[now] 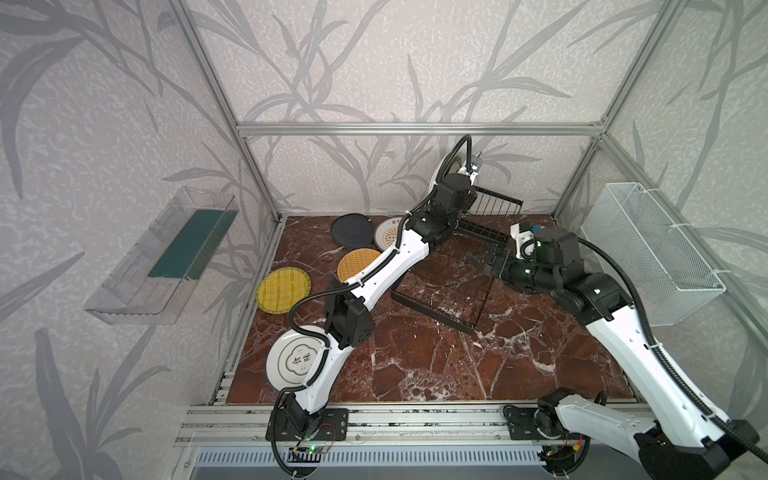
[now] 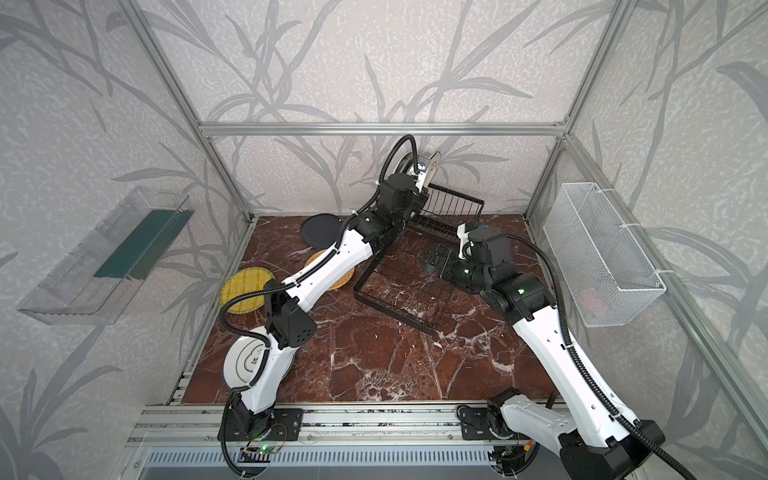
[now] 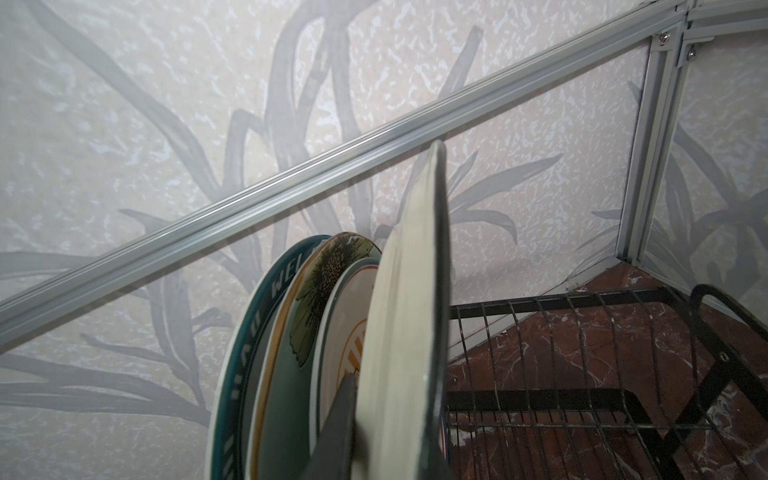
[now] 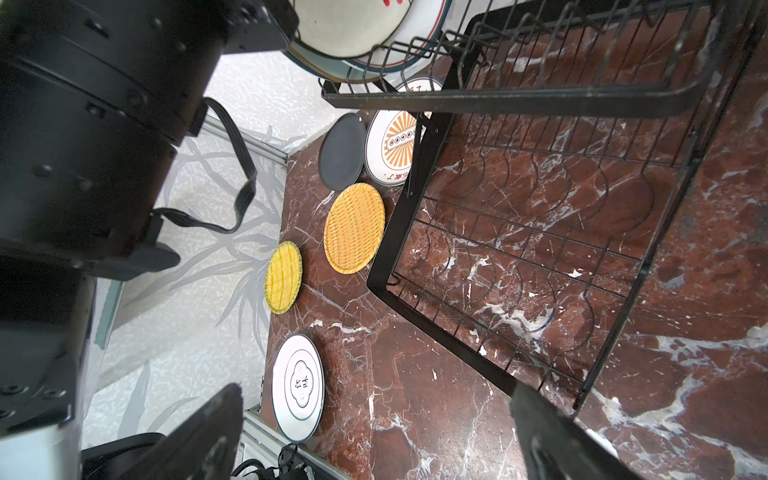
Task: Load the plates into the dish rack
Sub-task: 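Lower the berry plate into the rack slot beside the other plates with the left gripper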
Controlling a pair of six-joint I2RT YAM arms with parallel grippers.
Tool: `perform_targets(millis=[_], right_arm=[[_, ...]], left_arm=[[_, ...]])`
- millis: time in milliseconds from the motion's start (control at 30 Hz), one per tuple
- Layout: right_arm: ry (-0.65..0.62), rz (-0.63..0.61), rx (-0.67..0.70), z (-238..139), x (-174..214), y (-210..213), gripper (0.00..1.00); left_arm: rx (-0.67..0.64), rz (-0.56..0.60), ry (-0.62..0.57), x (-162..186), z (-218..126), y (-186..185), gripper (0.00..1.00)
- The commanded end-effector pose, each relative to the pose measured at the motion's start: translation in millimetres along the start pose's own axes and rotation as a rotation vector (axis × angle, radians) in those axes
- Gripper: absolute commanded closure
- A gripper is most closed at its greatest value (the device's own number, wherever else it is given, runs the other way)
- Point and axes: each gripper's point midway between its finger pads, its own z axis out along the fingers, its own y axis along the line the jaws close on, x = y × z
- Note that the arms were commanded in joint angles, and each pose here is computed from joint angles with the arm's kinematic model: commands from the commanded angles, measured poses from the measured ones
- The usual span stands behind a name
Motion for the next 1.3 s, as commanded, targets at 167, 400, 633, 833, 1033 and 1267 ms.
perform_targets(millis=[167,400,633,833,1033,1267], right_arm=[[0.012,0.006,-0.026,4.7,1.3,2.7,0.01],[0.013,0.006,-0.026,4.4,2.4,2.0,0.01],[0.015,0.004,-0.025,4.0,3.2,1.4,0.01],[-0.025,-0.041,0.024,-6.3,-7.3,-2.0,0.01],[-0.047,-0.039,0.043,-12.4,-17.4,-6.2,0.01],[-0.075,-0.018,0.071,-20.5,-30.4,-16.0,0.01]], left_arm=[[-0.059,-0.097,-0.174,-62.3,-23.9,21.2,1.0],[-0.077,-0.096,-0.144,-52.6,-25.0,19.3,1.0],[-0.105,-0.08,-0.125,-43.1,-21.9,19.7,1.0],[-0.17,-0.097,-0.117,-39.9,-21.4,30.3,1.0],[-0.183,-0.111,-0.108,-35.9,-20.7,31.3,1.0],[-0.182,-0.113,-0.078,-26.7,-17.6,29.3,1.0]])
